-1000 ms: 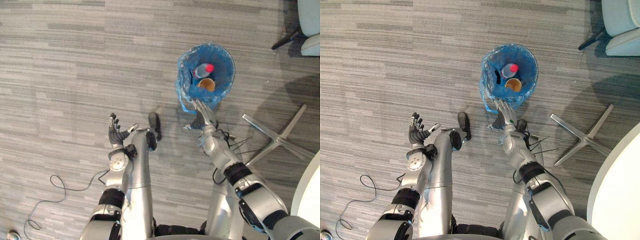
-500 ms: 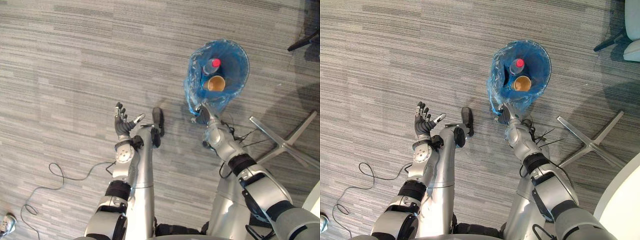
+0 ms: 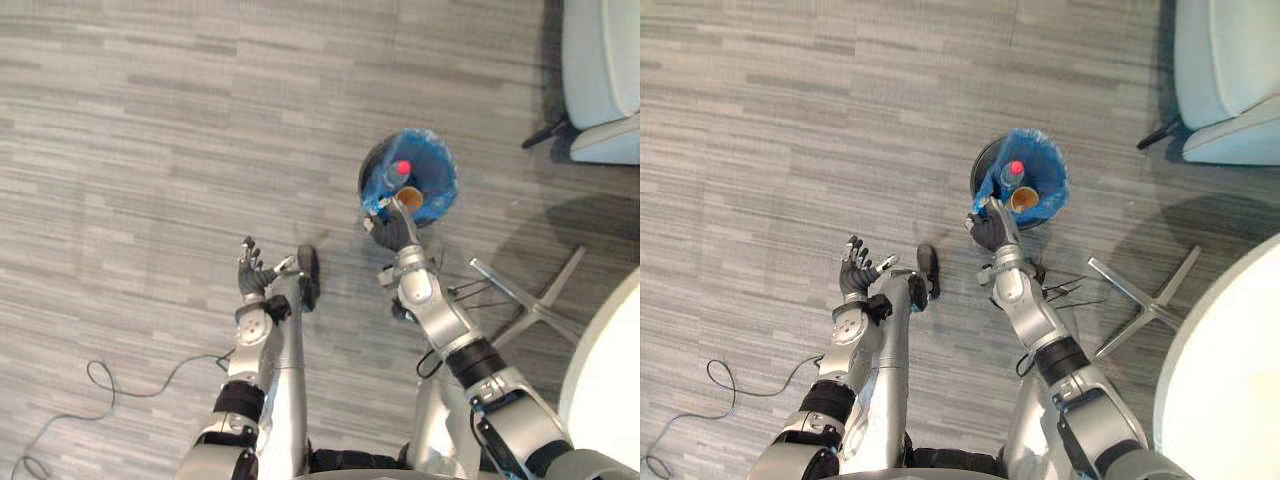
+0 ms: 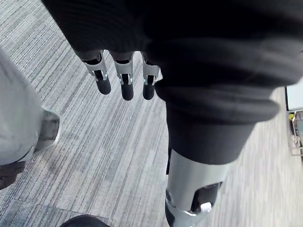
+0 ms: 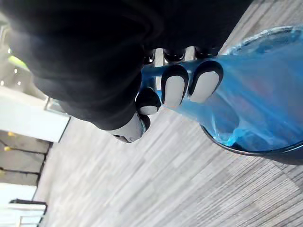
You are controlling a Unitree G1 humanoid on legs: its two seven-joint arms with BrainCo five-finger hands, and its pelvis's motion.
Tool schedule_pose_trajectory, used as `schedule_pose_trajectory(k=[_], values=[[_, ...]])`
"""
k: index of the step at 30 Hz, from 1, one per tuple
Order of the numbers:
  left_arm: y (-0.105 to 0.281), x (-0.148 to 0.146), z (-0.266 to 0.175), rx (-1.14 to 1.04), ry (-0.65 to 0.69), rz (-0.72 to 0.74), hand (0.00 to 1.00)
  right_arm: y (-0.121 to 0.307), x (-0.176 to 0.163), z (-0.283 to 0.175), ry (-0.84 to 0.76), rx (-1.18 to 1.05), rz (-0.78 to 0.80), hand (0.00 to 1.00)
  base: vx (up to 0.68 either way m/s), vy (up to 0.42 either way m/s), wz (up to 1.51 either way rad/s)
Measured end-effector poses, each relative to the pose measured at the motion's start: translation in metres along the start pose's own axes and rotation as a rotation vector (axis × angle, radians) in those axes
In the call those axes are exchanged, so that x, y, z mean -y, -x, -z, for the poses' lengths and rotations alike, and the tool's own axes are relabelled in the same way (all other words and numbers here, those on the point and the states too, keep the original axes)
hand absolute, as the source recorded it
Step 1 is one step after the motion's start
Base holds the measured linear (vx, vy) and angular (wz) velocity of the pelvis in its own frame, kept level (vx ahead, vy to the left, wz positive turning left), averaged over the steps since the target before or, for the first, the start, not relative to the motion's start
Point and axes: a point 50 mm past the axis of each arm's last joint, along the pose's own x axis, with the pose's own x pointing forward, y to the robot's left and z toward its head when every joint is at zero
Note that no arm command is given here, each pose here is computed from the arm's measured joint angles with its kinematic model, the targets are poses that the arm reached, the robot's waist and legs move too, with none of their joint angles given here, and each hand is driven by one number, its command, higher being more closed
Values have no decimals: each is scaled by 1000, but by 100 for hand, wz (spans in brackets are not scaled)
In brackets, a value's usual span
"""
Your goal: Gather rubbish on tea table into small bin, then transfer packed bag to large trash can.
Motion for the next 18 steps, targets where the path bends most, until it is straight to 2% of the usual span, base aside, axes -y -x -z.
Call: schedule_pose_trajectory(k=[4, 10, 14, 18], values=[[9, -25, 23, -80, -125, -7, 0, 5, -3, 5, -5, -11, -32, 100, 70, -14, 3], [34, -54, 49, -172, -219, -13, 0, 12, -10, -4, -30, 35, -80, 100, 135, -10, -1], [57, -68, 67, -243, -266, -1, 0, 29, -16, -14, -65, 100, -141, 100, 166, 11, -16], [79, -70, 83, -308, -313, 48, 0, 44, -15, -21, -106, 141, -146, 100, 168, 1, -6]])
